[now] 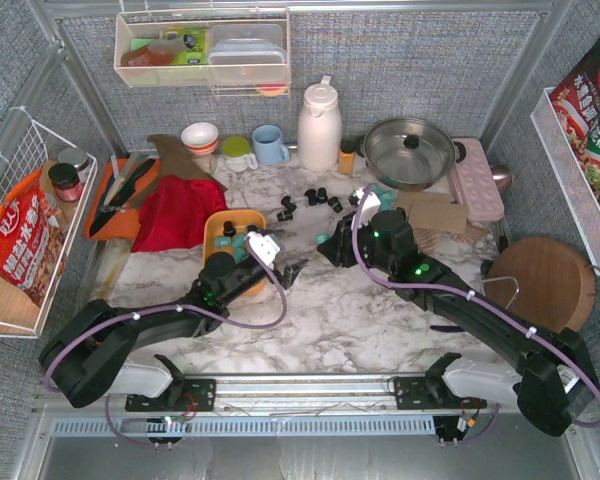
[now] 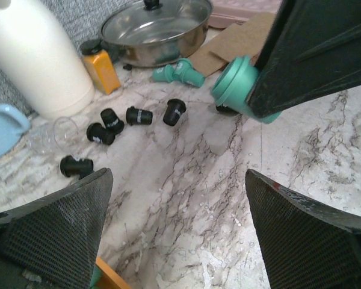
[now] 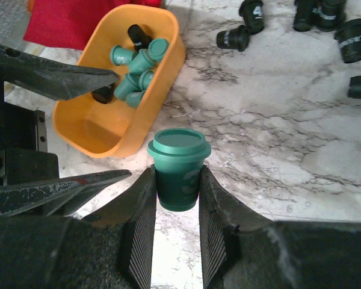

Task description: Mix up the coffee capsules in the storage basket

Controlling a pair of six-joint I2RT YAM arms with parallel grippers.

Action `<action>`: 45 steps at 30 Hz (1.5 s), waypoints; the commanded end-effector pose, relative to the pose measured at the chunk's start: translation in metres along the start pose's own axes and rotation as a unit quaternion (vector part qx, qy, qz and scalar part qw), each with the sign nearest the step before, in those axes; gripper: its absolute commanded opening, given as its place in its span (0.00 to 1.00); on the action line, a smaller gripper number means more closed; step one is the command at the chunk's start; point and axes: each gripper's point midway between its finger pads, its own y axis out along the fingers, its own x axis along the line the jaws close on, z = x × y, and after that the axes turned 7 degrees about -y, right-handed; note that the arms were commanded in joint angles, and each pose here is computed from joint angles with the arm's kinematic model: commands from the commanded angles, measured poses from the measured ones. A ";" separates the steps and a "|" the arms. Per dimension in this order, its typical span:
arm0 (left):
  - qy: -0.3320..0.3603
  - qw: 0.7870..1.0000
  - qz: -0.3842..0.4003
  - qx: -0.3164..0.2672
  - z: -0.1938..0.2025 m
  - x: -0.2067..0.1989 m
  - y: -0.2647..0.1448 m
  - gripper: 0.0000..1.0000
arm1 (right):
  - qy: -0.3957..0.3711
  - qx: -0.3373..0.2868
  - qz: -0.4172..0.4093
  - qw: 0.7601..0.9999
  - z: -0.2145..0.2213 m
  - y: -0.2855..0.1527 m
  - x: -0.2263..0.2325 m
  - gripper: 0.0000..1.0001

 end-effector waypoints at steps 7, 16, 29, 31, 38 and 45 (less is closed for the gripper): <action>0.077 0.995 0.041 -0.046 -0.018 -0.018 0.000 0.99 | -0.006 -0.026 -0.062 0.998 -0.017 -0.002 0.029 0.09; 0.111 0.991 0.052 -0.060 -0.026 -0.028 -0.005 0.99 | -0.007 -0.018 -0.084 0.996 -0.020 0.001 0.047 0.09; 0.156 0.985 0.017 -0.069 -0.031 -0.024 -0.011 0.99 | -0.005 0.005 -0.107 0.994 -0.012 0.007 0.066 0.09; 0.159 0.984 0.011 -0.074 -0.033 -0.023 -0.013 0.99 | -0.004 0.010 -0.106 0.994 -0.008 0.009 0.066 0.09; 0.170 0.982 0.027 -0.081 -0.032 -0.031 -0.014 0.92 | 0.011 0.019 -0.117 0.993 -0.004 0.013 0.071 0.10; 0.177 0.980 0.037 -0.082 -0.031 -0.035 -0.014 0.84 | 0.013 0.020 -0.136 0.990 -0.004 0.012 0.082 0.10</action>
